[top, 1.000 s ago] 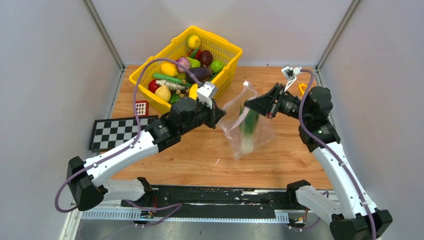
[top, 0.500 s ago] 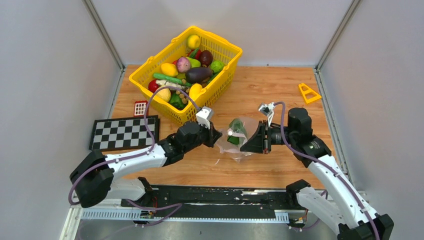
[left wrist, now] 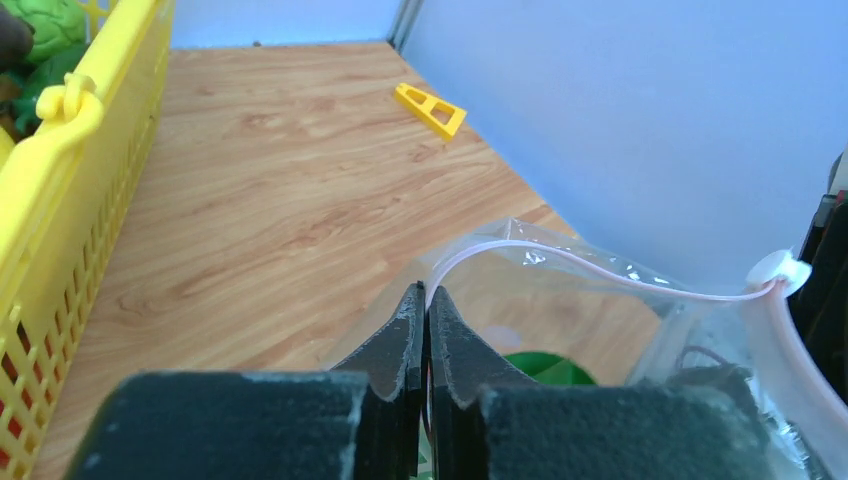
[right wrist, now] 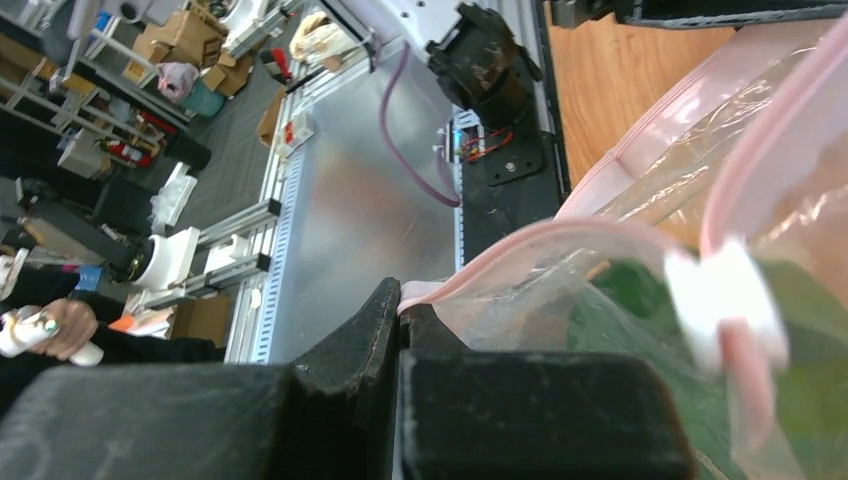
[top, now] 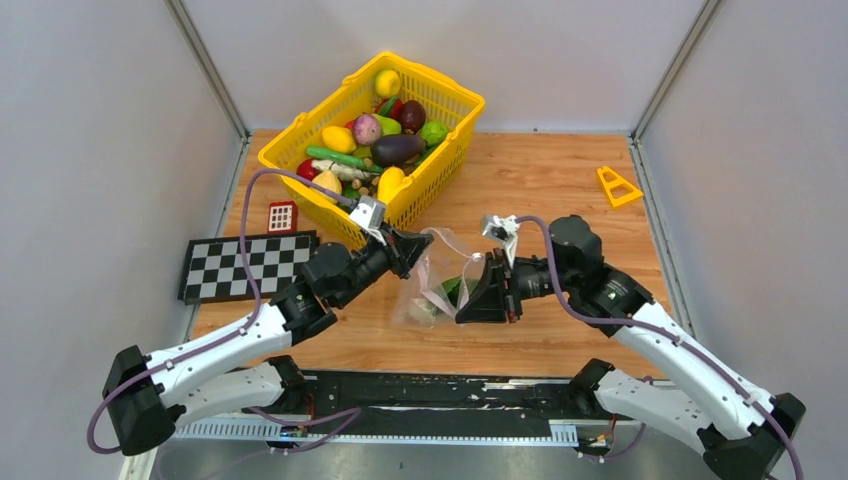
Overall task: Place the food in the zip-top bag and seal the zipper
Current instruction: Adjust the zipper food storage bag at the center of the board.
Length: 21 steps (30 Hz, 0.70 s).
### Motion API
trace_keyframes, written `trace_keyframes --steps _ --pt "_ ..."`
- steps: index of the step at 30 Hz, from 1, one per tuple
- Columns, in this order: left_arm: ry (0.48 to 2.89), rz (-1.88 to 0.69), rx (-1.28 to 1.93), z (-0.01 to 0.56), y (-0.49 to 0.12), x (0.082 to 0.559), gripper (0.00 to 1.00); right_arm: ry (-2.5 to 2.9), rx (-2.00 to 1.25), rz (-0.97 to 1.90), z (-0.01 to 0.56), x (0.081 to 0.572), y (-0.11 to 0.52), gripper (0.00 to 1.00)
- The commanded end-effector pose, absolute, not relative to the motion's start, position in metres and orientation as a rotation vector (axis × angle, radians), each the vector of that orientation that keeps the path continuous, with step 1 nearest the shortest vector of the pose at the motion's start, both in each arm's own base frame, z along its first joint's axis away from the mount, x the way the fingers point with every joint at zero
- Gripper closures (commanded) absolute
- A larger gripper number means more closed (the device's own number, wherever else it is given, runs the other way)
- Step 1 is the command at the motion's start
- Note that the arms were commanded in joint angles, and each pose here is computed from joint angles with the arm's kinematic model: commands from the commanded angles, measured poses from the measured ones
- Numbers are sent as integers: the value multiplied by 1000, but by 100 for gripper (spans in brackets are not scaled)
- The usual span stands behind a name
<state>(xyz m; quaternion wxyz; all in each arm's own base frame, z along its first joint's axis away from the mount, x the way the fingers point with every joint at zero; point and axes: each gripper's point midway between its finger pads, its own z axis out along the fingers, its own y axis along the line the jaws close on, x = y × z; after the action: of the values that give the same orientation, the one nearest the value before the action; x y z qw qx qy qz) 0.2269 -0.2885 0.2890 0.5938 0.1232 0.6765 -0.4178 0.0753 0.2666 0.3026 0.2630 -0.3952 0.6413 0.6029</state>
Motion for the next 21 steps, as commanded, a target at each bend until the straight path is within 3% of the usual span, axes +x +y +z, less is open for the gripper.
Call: trace_keyframes --steps 1,8,13,17,21 --pt "1604 -915 297 283 -287 233 94 1849 -918 1511 284 108 288 100" --pt "1514 -968 359 332 -306 234 95 1703 -674 1059 351 177 260 100" --pt "1439 -1041 404 366 -321 230 95 1764 -482 874 354 206 234 100" --pt "1482 -1046 418 349 -329 233 95 1598 -600 1129 370 175 259 100" --pt "1608 -1004 371 296 -328 241 98 1767 -845 1353 322 147 294 100"
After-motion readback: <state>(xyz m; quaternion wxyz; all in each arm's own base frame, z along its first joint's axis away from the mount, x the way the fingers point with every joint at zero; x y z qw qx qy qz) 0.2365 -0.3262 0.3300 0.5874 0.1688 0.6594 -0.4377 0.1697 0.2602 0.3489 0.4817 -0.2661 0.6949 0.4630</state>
